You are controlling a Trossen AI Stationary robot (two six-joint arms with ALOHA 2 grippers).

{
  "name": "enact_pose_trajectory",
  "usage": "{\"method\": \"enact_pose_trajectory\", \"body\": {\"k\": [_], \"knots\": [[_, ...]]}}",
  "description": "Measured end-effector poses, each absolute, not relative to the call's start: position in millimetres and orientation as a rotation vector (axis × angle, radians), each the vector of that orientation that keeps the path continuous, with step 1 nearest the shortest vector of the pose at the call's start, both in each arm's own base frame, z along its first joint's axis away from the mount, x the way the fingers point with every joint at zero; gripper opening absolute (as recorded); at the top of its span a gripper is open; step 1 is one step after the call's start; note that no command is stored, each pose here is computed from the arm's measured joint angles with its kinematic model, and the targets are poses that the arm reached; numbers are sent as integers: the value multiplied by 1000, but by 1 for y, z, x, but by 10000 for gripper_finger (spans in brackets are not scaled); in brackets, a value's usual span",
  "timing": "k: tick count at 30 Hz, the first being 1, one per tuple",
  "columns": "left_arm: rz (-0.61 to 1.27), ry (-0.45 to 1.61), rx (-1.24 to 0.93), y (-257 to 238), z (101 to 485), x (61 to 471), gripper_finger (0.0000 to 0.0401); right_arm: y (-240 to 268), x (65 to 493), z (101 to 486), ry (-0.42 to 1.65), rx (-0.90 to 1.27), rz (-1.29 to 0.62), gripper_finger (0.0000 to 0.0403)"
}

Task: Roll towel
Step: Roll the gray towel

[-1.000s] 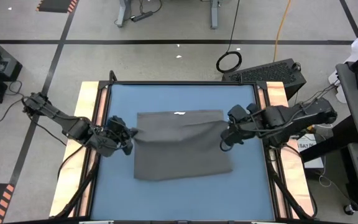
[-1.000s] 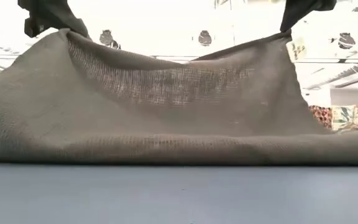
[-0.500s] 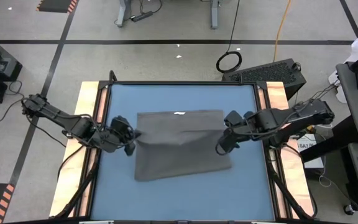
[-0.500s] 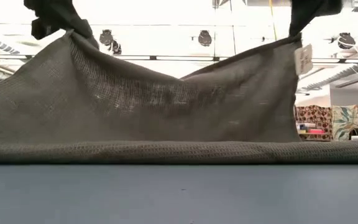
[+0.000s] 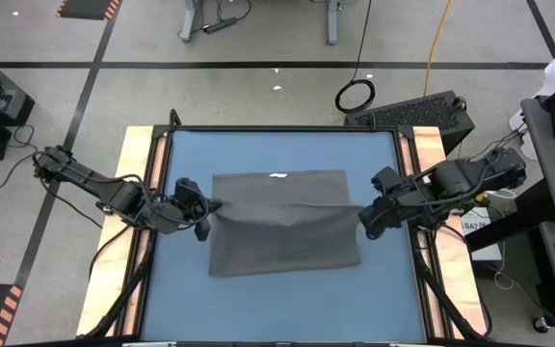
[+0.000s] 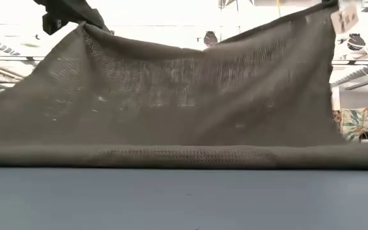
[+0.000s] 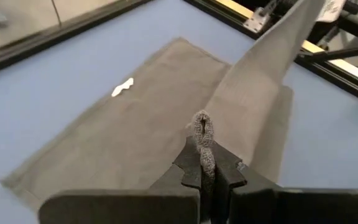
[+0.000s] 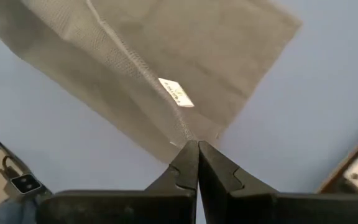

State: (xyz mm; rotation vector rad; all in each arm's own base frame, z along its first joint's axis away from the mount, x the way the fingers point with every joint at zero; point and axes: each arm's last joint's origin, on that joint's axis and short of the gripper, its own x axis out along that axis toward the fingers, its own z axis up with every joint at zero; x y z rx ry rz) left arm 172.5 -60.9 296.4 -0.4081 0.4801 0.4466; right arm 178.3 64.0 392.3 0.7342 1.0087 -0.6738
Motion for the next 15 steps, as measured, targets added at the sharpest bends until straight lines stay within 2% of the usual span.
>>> {"method": "enact_pose_trajectory", "body": {"k": [5,15], "knots": [[490,464,-380,-56,297,174,4,58,180,404,947,666,-688,0],[597,544,-316,-40,289,172,4,45,190,362,1071,552,-811,0]]}}
